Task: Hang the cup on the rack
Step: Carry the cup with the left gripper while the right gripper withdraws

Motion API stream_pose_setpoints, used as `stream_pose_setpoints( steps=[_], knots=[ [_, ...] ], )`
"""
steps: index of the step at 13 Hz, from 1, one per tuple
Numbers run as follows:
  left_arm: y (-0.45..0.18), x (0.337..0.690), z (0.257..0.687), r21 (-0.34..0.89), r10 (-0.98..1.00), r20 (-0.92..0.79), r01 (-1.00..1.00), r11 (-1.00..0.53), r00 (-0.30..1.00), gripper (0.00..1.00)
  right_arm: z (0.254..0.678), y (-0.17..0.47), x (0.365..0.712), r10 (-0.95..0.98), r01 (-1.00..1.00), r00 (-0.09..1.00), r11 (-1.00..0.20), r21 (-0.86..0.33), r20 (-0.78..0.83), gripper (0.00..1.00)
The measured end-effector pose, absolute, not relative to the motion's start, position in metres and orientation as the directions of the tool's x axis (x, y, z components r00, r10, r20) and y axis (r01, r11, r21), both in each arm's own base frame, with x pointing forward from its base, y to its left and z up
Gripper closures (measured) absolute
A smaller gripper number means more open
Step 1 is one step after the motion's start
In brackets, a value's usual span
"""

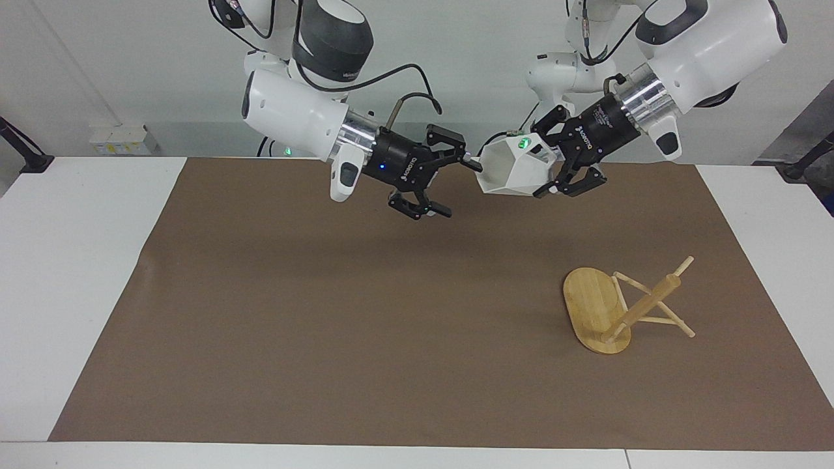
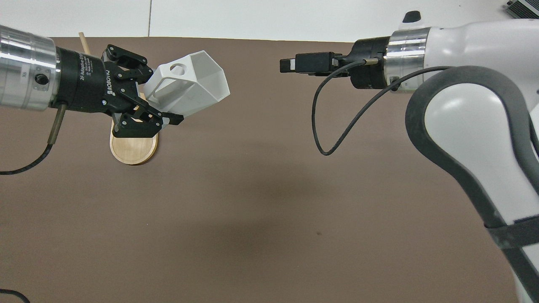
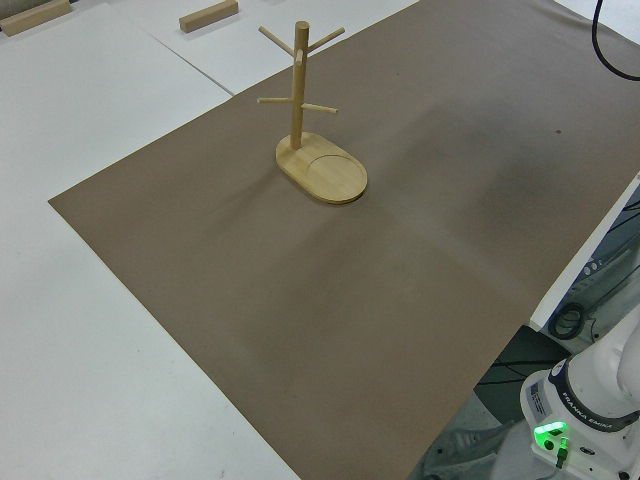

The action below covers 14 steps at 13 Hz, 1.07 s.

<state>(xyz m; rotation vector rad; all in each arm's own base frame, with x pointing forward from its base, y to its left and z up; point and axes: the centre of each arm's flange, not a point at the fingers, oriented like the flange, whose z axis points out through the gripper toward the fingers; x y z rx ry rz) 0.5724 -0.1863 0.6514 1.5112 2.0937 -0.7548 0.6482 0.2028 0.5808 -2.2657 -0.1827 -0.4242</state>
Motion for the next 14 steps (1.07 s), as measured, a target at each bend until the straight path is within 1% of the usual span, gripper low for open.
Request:
stream_pose_setpoints(
  steps=[4, 7, 9, 14],
  knots=[
    [-0.163, 0.579, 0.647, -0.151, 0.725, -0.608, 0.944, 0.293, -0.323, 0.28, 0.574, 0.158, 0.658, 0.002, 0.203, 0.933, -0.829, -0.522, 0.36, 0.0],
    [-0.145, 0.587, 0.635, -0.141, 0.704, -0.608, 0.923, 0.358, -0.366, 0.28, 0.561, 0.129, 0.656, 0.091, 0.194, 0.95, -0.922, -0.335, 0.299, 0.0],
    [-0.14, 0.587, 0.62, -0.118, 0.684, -0.615, 0.904, 0.411, -0.392, 0.28, 0.561, 0.105, 0.649, 0.132, 0.19, 0.961, -0.954, -0.233, 0.243, 0.0],
    [-0.125, 0.585, 0.593, -0.088, 0.631, -0.624, 0.844, 0.529, -0.461, 0.28, 0.595, 0.028, 0.612, 0.064, 0.076, 0.994, -0.988, -0.135, 0.094, 0.0]
  ],
)
